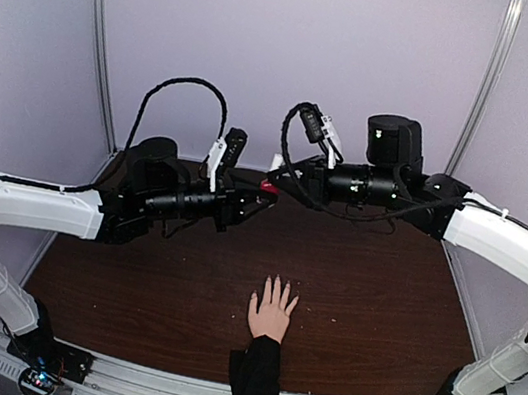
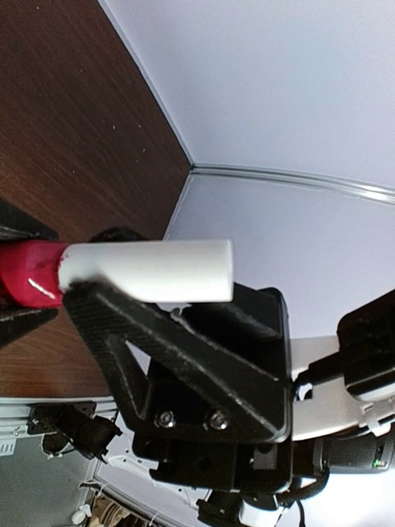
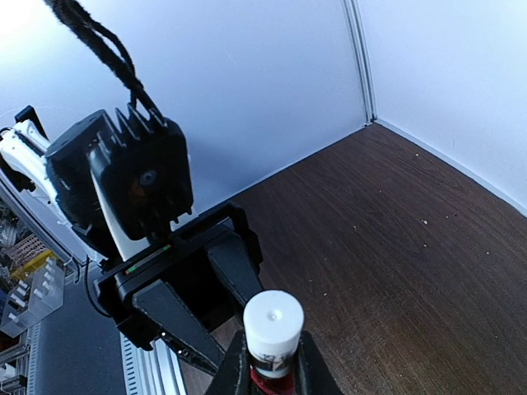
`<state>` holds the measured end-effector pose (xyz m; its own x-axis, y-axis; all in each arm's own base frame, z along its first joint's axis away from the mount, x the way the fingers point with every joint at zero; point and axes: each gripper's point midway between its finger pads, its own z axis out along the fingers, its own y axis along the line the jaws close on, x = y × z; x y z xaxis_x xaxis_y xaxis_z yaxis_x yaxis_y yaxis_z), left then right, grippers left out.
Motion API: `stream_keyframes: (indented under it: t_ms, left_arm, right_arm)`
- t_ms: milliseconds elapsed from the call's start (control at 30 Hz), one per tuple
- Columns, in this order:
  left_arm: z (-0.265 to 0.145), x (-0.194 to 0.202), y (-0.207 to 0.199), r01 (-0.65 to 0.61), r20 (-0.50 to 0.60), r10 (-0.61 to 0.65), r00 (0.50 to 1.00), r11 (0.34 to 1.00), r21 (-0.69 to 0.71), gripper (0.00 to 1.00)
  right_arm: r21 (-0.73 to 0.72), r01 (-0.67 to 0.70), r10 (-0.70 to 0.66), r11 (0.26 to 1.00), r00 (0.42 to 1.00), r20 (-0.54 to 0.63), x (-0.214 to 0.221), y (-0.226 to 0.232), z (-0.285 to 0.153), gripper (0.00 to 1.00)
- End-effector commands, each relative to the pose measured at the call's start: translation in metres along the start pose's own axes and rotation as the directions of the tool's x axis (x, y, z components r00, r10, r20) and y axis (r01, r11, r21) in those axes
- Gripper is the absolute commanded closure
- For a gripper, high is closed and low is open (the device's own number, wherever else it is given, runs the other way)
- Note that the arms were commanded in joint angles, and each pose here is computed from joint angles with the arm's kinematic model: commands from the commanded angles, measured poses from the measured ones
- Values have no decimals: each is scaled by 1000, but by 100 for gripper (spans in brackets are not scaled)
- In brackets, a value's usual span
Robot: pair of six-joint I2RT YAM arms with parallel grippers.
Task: Paint the nails
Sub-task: Unscrew the nail polish bottle cap from the nail polish bottle.
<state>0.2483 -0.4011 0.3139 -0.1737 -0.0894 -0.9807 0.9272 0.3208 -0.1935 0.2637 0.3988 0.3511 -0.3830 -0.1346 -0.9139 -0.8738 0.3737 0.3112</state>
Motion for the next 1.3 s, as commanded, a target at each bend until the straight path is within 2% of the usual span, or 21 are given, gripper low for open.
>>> stream_keyframes:
  t_ms: [0,200,367,600,733,900,967,1000,1033,1100,1167,1267]
  left_arm:
    - [-3,-23,-59,-62,88,37,995,954,294,100]
    - [-9,-29,-80,-73,110,30,994,907,416,100]
    - [-16,-37,-99,-79,133,9,991,843,532,100]
    - [-18,-40,-112,-44,98,-22,995,780,625,100]
    - [-15,-37,-106,-26,81,-29,996,797,604,100]
    - [-13,-37,-84,-15,75,-24,997,874,485,100]
    - [-11,-37,-73,-24,70,-6,998,909,417,100]
    - [-10,-35,-67,-22,55,1,998,926,376,100]
    - [-9,-31,-62,-15,30,5,1000,940,341,100]
    - [-8,-28,-51,-37,9,36,999,963,268,100]
    - [-7,-26,-39,-53,-17,58,998,979,196,100]
    - [-5,-18,-23,-76,-76,84,994,992,102,100]
  right_arm:
    - [-158,83,-75,984,995,60,-12,34,-9,100]
    - [-258,128,-110,958,990,82,-15,55,-18,100]
    - [-341,161,-135,926,986,99,-15,70,-25,100]
    - [-447,191,-155,874,981,116,-11,88,-33,100]
    - [-422,193,-156,886,980,123,-14,81,-33,100]
    - [-337,165,-129,927,983,127,-19,60,-37,100]
    - [-298,147,-113,943,985,129,-21,51,-39,86]
    - [-276,140,-107,951,985,133,-22,46,-40,76]
    - [-247,132,-100,960,986,137,-24,40,-42,62]
    - [-202,120,-92,972,986,141,-25,31,-45,48]
    - [-140,107,-87,984,987,137,-27,21,-47,42]
    - [-28,83,-80,996,991,110,-27,3,-47,41]
